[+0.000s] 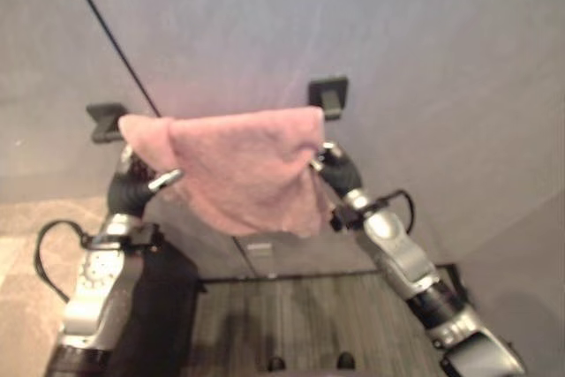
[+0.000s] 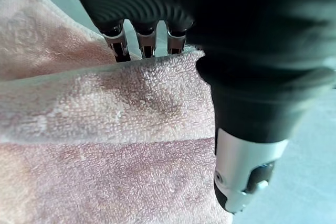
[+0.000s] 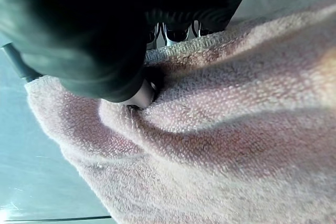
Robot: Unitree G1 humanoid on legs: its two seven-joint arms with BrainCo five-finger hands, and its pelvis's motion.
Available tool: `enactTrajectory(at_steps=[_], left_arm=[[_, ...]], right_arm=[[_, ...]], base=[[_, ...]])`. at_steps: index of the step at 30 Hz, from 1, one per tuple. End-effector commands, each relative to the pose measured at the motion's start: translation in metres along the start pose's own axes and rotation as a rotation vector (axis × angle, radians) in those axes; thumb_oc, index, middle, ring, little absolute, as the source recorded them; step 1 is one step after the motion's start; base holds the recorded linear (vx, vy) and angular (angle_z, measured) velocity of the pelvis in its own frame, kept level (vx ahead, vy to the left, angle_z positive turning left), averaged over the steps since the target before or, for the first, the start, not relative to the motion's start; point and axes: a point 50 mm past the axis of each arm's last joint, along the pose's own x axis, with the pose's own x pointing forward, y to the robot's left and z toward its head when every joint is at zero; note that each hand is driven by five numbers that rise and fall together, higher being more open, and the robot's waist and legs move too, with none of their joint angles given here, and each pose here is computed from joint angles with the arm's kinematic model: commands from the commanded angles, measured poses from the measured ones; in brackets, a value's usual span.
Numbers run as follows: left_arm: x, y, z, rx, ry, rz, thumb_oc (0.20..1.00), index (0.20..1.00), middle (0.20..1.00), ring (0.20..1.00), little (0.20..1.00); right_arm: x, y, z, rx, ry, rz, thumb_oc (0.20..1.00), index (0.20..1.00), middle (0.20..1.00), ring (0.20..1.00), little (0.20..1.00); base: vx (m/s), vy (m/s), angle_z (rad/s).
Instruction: Put brush and paste in cup on sink, flatten towel.
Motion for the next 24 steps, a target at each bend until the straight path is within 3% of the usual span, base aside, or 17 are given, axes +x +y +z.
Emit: enactTrajectory(at_steps=[1, 14, 24], left_arm=[[0.014, 0.011, 0.052, 0.082, -0.236, -0.019, 1.0, 1.0, 1.0, 1.0, 1.0], [-0.018, 0.047, 0.031, 0.122, -0.049, 0.063, 1.0, 1.0, 1.0, 1.0, 1.0], [-0.016, 0.041, 0.029, 0.031, -0.013, -0.008, 1.0, 1.0, 1.0, 1.0, 1.0]], right_arm=[[0.013, 0.009, 0.024, 0.038, -0.149, 0.021, 0.2, 0.2, 0.2, 0.2, 0.2], [0.01, 0.001, 0.026, 0.019, -0.156, -0.001, 0.2, 0.2, 0.2, 0.2, 0.2], [0.008, 0.005, 0.022, 0.03, -0.145, 0.018, 0.2, 0.2, 0.2, 0.2, 0.2]], base=[[0.0, 0.0, 0.0], [0.0, 0.0, 0.0], [-0.02, 0.001, 0.03]])
